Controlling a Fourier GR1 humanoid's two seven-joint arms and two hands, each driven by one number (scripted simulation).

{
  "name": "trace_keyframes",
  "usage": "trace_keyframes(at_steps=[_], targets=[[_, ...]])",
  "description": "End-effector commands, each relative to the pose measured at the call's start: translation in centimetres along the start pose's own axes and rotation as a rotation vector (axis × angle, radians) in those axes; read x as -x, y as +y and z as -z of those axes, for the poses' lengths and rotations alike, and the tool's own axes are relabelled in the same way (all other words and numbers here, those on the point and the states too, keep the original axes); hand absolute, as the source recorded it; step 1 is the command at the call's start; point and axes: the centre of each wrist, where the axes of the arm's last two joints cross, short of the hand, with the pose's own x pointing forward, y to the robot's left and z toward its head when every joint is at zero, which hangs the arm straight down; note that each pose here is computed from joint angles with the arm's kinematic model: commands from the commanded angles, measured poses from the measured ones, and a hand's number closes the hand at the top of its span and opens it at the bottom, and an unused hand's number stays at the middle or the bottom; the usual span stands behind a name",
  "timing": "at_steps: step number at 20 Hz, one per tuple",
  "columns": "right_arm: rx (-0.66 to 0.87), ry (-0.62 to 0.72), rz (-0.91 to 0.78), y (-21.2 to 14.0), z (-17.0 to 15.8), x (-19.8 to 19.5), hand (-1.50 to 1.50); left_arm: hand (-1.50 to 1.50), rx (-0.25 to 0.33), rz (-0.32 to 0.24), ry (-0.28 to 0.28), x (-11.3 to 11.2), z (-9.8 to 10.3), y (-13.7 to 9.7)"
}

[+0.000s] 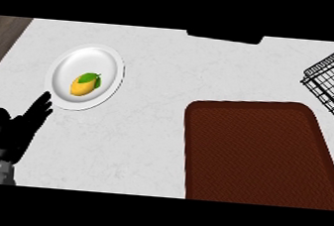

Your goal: Pick the tomato from the tray and place it in the tiered basket

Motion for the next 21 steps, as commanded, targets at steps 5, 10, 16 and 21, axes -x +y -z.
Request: trace_keyframes(at_steps=[5, 10, 16, 21], targets=[[0.143, 0.127, 0.319, -4.0, 0.3, 0.0, -1.50, 0.00, -0.018, 0.001, 0.008, -0.7, -0.1, 0.0], [0.094, 0.238, 0.547, -7.0, 1.1, 0.9, -1.50, 0.00, -0.054, -0.002, 0.041, 1.8, -1.1, 1.7], [0.143, 0.160, 0.849, -7.0, 1.1, 1.7, -1.50, 0.00, -0.099, -0.015, 0.061, 1.4, -1.3, 2.6], [0.054, 0.083, 0.937, -3.6, -0.3, 1.4, -1.50, 0.00, -0.112, -0.019, 0.097, 3.3, -3.4, 2.9]])
